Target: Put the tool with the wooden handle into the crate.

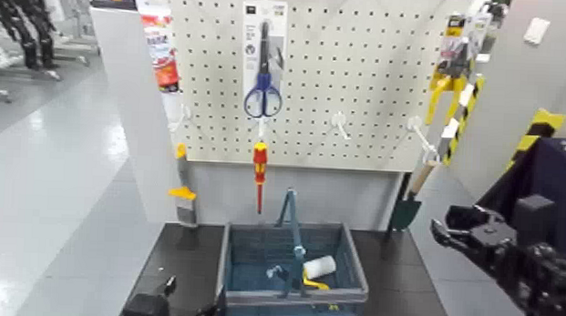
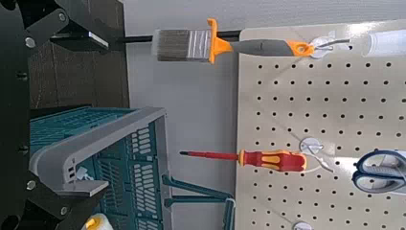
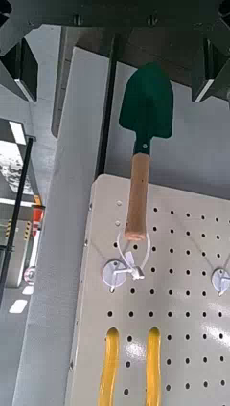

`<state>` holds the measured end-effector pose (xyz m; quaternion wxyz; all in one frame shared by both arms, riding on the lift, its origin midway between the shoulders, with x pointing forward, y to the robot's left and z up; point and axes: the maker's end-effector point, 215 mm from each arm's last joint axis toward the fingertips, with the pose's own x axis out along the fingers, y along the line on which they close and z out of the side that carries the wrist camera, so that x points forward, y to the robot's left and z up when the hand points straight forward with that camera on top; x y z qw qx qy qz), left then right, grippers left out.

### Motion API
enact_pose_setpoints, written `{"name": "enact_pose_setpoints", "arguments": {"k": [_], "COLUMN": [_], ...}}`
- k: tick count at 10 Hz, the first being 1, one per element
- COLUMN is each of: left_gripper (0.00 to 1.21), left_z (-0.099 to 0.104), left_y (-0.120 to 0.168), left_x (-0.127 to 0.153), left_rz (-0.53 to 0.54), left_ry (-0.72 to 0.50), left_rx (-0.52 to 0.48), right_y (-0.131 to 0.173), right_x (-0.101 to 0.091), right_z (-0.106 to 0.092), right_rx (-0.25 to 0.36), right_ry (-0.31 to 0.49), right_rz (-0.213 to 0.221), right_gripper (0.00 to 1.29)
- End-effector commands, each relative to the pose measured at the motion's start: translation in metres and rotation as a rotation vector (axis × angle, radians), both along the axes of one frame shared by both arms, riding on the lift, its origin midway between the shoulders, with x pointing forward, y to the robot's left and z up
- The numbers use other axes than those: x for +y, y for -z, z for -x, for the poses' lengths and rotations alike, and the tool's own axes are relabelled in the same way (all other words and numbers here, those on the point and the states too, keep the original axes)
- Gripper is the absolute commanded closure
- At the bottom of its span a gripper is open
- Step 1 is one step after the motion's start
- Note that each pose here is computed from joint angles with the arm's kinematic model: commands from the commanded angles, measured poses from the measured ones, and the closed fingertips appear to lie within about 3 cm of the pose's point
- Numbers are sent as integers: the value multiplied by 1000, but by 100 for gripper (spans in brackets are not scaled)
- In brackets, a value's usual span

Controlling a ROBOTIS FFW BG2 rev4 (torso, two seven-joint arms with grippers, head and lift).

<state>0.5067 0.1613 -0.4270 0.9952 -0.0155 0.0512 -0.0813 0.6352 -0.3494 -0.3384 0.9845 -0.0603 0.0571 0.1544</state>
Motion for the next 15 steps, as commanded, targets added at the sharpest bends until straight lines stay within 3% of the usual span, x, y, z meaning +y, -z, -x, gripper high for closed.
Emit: {"name": "enact_pose_setpoints", "arguments": {"k": [1, 7, 13, 15], "left_gripper": [27, 27, 27, 27], "left_z": [-2, -6, -7, -7], "left_y": [-1, -4, -4, -4], "left_x": [-2, -8, -10, -11], "left_rz": [2, 4, 7, 8], "left_ry": [7, 24, 27, 27], "left_rx": [-4, -16, -16, -16], "right_y": [-3, -15, -17, -21], "right_x": [7, 32, 50, 55], "right_z": [-18, -53, -68, -71], "right_rx": [0, -5, -1, -12], "right_ry": [-34, -126, -186, -191], "right_rz": [2, -20, -61, -61], "right_gripper": [10, 12, 14, 28]}}
